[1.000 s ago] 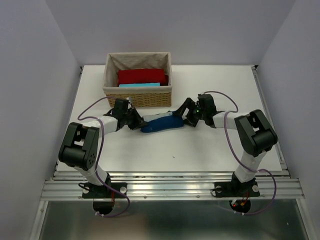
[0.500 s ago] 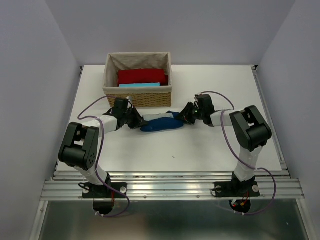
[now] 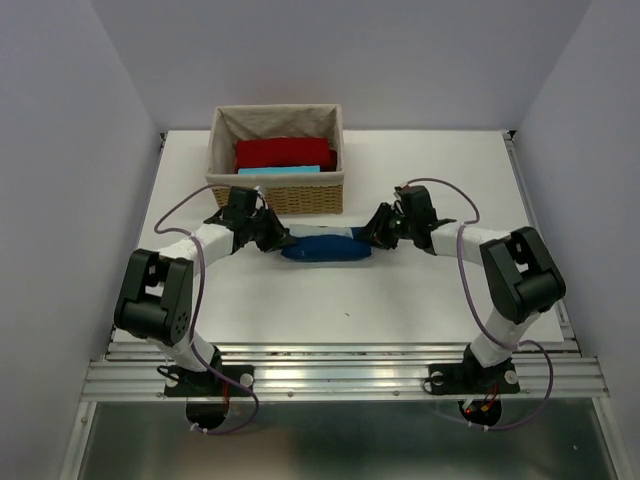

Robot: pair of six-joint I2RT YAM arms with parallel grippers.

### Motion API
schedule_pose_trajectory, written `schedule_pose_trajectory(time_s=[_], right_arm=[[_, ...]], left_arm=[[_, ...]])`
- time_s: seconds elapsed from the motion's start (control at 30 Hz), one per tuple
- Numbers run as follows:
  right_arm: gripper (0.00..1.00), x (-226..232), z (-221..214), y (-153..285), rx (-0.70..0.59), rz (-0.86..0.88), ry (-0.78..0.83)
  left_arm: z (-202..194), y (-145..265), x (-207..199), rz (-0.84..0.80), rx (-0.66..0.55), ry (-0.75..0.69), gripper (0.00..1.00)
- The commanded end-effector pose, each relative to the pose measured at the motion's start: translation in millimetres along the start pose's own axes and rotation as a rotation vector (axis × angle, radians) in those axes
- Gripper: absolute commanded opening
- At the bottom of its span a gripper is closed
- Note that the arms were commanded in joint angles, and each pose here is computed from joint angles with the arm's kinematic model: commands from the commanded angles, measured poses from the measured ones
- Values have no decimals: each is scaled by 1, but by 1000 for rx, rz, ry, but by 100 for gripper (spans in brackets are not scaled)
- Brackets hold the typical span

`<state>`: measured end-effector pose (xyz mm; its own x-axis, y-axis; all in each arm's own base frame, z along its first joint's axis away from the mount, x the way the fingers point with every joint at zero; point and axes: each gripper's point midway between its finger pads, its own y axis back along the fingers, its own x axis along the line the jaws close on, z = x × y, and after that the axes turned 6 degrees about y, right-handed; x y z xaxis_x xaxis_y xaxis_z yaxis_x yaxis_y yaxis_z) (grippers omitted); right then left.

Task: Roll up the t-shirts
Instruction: Pick up the T-shirt from the center of the board, then place the T-shirt in the bin.

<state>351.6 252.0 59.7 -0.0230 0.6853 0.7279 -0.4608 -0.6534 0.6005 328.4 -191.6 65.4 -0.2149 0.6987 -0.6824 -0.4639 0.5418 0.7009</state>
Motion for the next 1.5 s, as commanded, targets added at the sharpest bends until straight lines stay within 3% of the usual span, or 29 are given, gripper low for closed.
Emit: schedule_pose_trajectory(time_s=[0.0,0.4,0.7,0.87,1.07,1.47], right_arm=[[1,31,22,25,-70,20,79],[1,90,44,72,-165,85,161],[1,159,99,112,-299,123,300],[1,195,129,100,-325,146,357],[1,233,161,55,-312,119,419],[1,218,176,-23,-293,-34,463]], left_arm=[[23,34,-43,-68,-77,-64,0],[44,92,-101,-161,-171,-150,0],[105,155,-159,-180,-348,-253,0],[153,182,-170,-143,-455,-251,0],[204,200,-162,-68,-543,-245,0],[246,153,-121,73,-499,-233,0]])
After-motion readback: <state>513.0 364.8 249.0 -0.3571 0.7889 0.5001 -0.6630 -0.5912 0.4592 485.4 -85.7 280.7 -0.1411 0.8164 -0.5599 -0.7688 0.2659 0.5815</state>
